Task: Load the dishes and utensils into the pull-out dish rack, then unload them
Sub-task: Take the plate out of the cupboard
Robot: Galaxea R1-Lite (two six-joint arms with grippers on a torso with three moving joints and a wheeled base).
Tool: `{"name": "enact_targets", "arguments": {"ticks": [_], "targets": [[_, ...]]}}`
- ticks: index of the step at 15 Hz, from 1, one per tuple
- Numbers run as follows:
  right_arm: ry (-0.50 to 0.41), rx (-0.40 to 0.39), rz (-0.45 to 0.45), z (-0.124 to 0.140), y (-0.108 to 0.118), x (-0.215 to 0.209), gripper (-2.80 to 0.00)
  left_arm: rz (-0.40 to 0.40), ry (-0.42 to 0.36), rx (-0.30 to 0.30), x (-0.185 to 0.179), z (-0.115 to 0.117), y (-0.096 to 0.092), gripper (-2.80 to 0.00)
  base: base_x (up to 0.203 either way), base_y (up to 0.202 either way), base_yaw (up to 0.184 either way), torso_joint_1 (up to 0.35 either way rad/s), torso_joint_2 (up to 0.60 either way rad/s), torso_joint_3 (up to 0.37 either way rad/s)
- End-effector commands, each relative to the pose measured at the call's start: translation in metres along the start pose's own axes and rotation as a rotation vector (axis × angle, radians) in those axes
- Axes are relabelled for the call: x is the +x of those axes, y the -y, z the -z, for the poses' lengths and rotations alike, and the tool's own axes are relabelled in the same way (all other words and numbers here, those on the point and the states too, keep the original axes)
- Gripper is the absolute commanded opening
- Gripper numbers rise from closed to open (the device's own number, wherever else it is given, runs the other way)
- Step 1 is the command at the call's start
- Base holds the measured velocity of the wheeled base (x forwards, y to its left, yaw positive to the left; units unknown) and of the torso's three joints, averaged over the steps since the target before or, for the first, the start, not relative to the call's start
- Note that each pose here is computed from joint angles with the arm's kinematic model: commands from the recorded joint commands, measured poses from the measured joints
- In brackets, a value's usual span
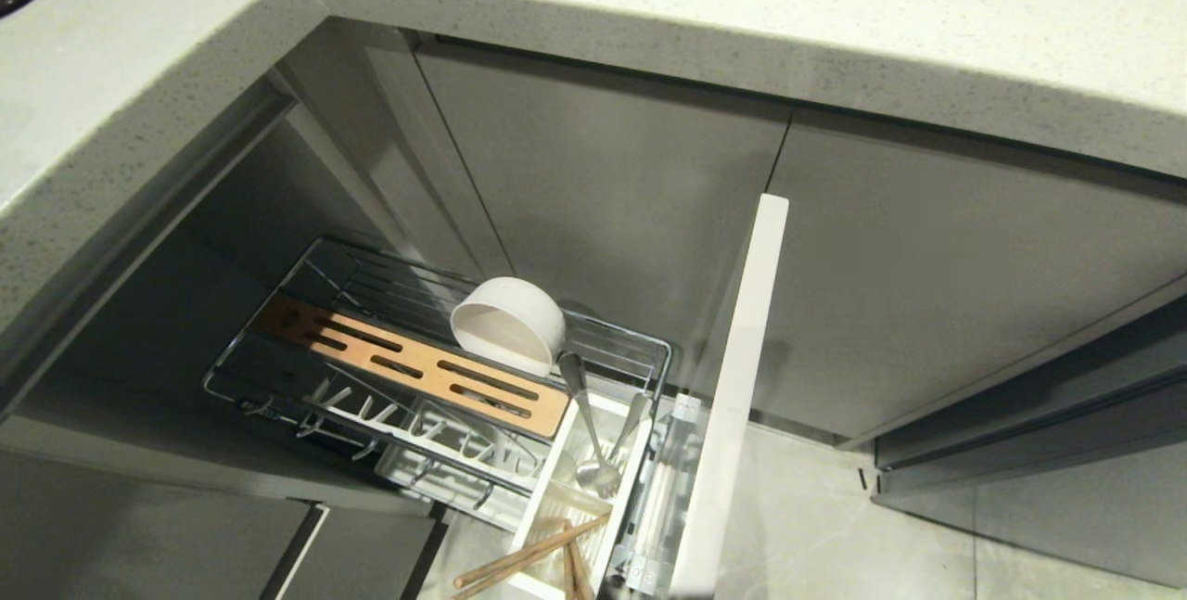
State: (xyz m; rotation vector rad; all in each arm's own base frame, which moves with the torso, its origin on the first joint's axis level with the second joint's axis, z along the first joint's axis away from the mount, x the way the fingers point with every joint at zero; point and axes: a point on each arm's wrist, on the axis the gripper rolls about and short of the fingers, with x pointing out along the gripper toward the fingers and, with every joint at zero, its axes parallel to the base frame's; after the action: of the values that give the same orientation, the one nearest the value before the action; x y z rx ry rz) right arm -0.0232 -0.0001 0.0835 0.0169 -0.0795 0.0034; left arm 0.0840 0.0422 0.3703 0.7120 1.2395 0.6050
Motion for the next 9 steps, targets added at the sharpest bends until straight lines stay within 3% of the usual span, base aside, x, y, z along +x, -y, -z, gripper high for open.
{"name": "enact_targets", "arguments": {"ticks": [1, 2, 3, 9], "targets": [[-0.026, 0.000, 0.000, 0.0073, 0.0001, 0.0016, -2.80, 0.010, -0.013, 0.020, 0.0024, -0.0018, 0.0016, -2.80, 0.000, 0.000, 0.000, 0.000, 0.00, 0.000], [-0.027, 0.000, 0.000, 0.0075, 0.0001, 0.0016, -2.80, 0.012, -0.015, 0.023, 0.0029, -0.0016, 0.0022, -2.80, 0.000, 0.000, 0.000, 0.000, 0.00, 0.000], [-0.026, 0.000, 0.000, 0.0073, 0.0001, 0.0016, -2.80, 0.016, -0.012, 0.020, 0.0027, -0.0016, 0.0022, 0.00, 0.000, 0.000, 0.000, 0.000, 0.00, 0.000], [-0.026, 0.000, 0.000, 0.0073, 0.0001, 0.0016, -2.80, 0.017, 0.026, -0.016, -0.0047, 0.0067, 0.0010, 0.00, 0.000, 0.000, 0.000, 0.000, 0.00, 0.000]]}}
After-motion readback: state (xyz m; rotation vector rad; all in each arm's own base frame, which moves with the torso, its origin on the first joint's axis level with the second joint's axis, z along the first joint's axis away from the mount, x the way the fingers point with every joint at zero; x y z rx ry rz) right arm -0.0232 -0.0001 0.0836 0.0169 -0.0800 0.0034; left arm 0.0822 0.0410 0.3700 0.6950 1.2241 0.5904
